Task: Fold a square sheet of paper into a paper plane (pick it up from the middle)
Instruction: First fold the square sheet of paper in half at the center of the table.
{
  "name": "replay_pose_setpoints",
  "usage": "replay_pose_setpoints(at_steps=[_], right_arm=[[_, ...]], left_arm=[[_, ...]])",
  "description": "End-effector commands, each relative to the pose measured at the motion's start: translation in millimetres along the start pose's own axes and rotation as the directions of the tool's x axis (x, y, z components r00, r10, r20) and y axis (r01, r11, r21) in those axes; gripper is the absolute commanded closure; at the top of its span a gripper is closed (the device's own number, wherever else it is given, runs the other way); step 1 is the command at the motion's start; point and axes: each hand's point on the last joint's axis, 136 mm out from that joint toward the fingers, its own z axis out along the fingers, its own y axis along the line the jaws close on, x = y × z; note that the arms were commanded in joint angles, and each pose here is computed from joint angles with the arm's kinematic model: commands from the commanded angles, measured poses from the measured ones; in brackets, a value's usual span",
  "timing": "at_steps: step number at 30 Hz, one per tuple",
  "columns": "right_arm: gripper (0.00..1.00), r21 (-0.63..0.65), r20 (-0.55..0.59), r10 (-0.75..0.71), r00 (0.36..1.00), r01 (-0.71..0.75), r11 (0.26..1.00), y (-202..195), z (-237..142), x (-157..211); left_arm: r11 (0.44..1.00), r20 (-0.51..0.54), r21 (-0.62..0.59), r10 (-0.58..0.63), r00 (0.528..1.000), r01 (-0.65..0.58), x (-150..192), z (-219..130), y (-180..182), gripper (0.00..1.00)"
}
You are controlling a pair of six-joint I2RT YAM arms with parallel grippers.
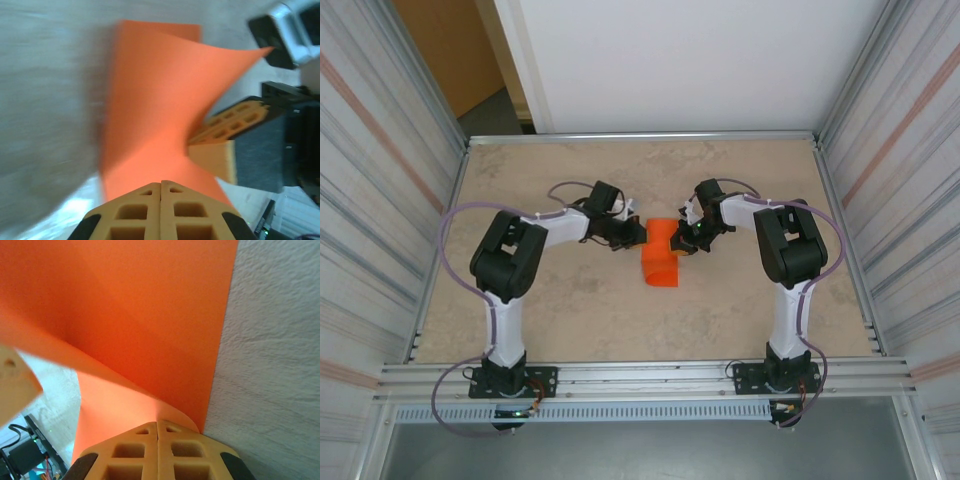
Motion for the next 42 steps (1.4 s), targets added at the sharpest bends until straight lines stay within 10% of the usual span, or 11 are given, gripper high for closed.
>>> replay_pose_setpoints(at_steps=[1, 13, 26, 42], right_arm=[[1.00, 0.331, -0.108, 0.145, 0.984, -0.102, 0.938, -91.4, 26.5, 43.8], [1.00, 0.374, -0.108, 0.147, 0.983, -0.097, 0.922, -99.1, 25.1, 49.2], [1.00, 0.373, -0.110, 0.141, 0.984, -0.091, 0.923, -96.8, 27.0, 49.7], [1.00, 0.382, -0.106, 0.147, 0.983, -0.096, 0.919, -100.3, 25.9, 50.9]], left_arm=[[0.999, -0.005, 0.048, 0.003, 1.000, -0.003, -10.2, 17.4, -11.6, 0.97], [0.979, 0.059, -0.149, -0.135, 0.989, 0.142, -16.6, -6.7, 79.4, 0.98], [0.999, 0.080, -0.015, 0.041, 0.996, -0.040, -29.5, 2.5, -4.3, 0.98], [0.987, 0.096, -0.116, -0.102, 0.990, 0.113, -55.1, 3.4, 73.1, 0.98]])
